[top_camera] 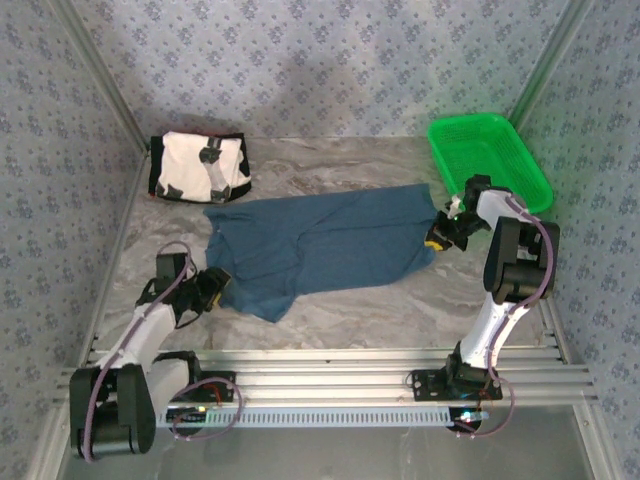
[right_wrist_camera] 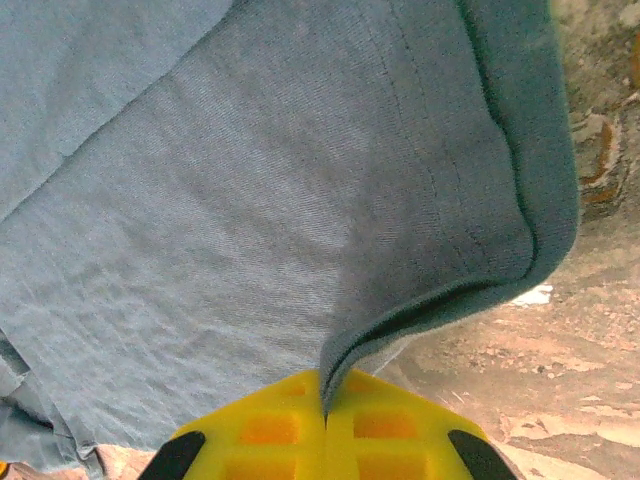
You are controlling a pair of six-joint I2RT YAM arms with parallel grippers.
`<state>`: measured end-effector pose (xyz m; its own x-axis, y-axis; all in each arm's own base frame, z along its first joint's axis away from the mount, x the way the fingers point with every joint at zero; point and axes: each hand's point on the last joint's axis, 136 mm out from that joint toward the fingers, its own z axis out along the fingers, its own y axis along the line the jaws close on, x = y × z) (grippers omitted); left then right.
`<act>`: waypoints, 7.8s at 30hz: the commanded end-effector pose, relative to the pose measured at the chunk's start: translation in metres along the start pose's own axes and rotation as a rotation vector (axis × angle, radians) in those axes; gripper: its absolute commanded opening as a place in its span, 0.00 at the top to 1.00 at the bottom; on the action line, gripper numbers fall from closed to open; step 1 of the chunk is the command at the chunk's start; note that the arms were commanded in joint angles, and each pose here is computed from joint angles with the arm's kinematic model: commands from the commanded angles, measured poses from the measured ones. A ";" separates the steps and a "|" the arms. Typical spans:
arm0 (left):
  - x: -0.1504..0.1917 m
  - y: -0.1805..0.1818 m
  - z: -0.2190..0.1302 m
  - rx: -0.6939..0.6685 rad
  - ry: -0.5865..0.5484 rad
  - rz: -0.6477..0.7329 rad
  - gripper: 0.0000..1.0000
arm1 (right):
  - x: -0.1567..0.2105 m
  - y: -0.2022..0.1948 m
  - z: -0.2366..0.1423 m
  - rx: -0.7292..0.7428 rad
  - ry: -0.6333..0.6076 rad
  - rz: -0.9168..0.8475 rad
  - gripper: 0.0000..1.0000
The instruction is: Fold and stack the t-shirts
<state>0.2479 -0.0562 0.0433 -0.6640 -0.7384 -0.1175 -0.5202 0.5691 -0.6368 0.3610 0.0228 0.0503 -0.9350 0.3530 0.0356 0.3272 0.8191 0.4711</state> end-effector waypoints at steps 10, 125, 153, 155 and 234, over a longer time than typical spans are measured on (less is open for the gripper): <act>0.006 -0.035 -0.001 0.146 0.061 0.227 0.49 | -0.004 0.011 -0.008 -0.029 -0.013 -0.034 1.00; -0.045 -0.146 -0.090 0.147 0.046 0.249 1.00 | -0.061 0.042 -0.037 -0.001 -0.098 -0.083 1.00; -0.103 -0.149 0.008 0.002 0.189 0.392 1.00 | -0.089 0.033 -0.024 0.106 -0.054 -0.136 1.00; -0.107 -0.145 0.013 -0.009 0.185 0.375 1.00 | -0.092 0.034 -0.021 0.116 -0.050 -0.144 1.00; -0.009 -0.130 0.086 -0.036 0.091 -0.249 0.35 | 0.054 0.157 -0.043 -0.422 -0.184 -0.493 0.00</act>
<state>0.3534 -0.1573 0.0603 -0.6225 -0.7726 0.1248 -0.6672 0.4406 -0.6005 0.3634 0.1469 0.1536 -0.9215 0.1163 -0.3706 -0.2010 0.6736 0.7113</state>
